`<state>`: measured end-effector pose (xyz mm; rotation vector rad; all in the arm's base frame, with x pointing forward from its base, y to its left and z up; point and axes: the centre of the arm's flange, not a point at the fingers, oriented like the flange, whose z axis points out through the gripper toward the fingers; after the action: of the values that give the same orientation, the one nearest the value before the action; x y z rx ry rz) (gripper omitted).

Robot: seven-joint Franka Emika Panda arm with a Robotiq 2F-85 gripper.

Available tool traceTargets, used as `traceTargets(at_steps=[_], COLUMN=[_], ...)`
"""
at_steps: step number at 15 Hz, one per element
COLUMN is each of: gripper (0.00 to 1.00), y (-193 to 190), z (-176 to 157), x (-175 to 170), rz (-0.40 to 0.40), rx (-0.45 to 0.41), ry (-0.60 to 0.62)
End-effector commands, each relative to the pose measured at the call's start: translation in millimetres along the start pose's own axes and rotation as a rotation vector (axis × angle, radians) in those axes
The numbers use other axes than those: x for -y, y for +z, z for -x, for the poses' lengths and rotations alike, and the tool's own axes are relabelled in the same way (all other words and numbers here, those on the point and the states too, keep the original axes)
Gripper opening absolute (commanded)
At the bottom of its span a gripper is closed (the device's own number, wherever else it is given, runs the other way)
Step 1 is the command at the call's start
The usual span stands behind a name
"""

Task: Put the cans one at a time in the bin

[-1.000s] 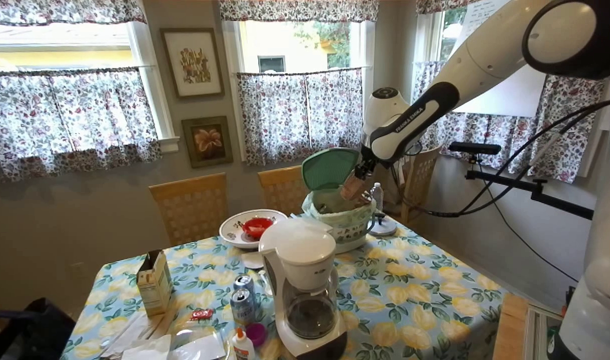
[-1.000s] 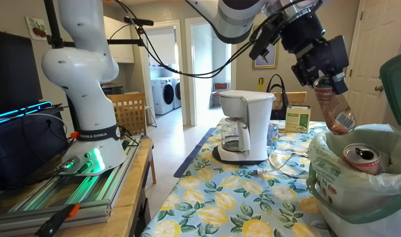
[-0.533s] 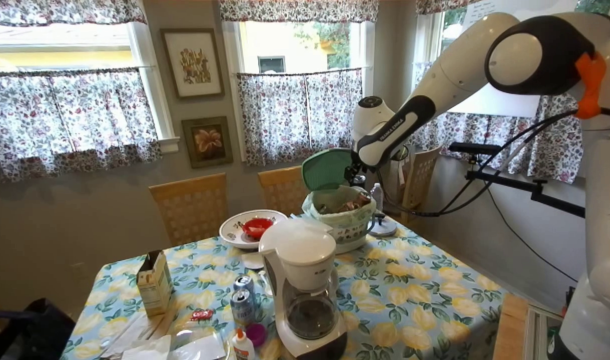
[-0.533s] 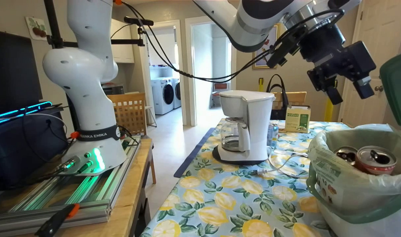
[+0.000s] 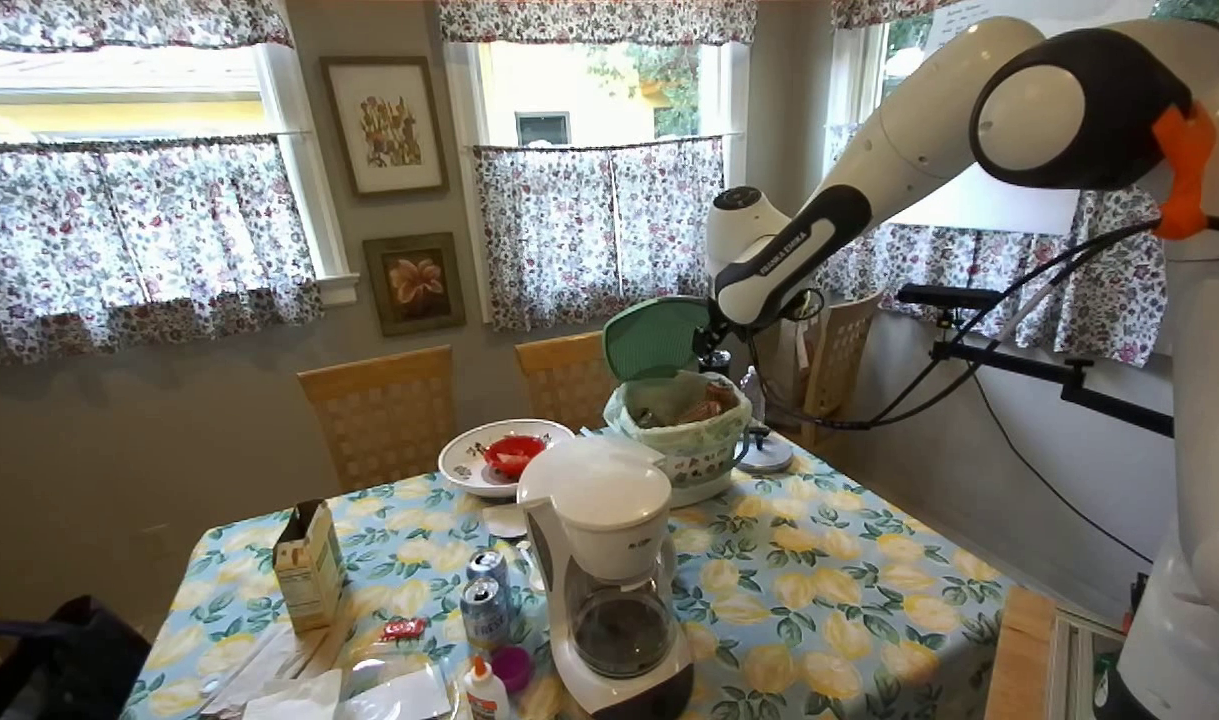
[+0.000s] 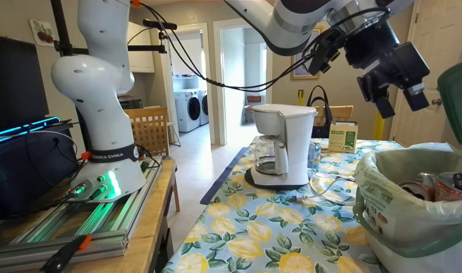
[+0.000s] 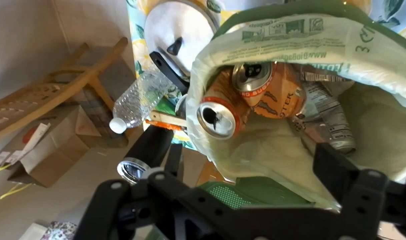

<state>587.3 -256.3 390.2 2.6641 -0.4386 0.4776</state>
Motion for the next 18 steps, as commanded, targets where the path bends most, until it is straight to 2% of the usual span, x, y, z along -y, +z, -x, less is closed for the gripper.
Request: traceTargets(at_steps=[1, 3, 8, 14, 18], gripper=[1.00, 1.00, 1.00, 1.00, 1.00], y=[1, 17, 46, 64, 71], z=[20, 27, 26, 17, 13], x=[-9, -17, -31, -33, -33], rz=[0.032, 0.033, -0.052, -0.299, -0.334], rx=[0.081, 0.092, 0.021, -0.062, -0.074], ry=[0.097, 0.132, 0.157, 0.133, 0.079])
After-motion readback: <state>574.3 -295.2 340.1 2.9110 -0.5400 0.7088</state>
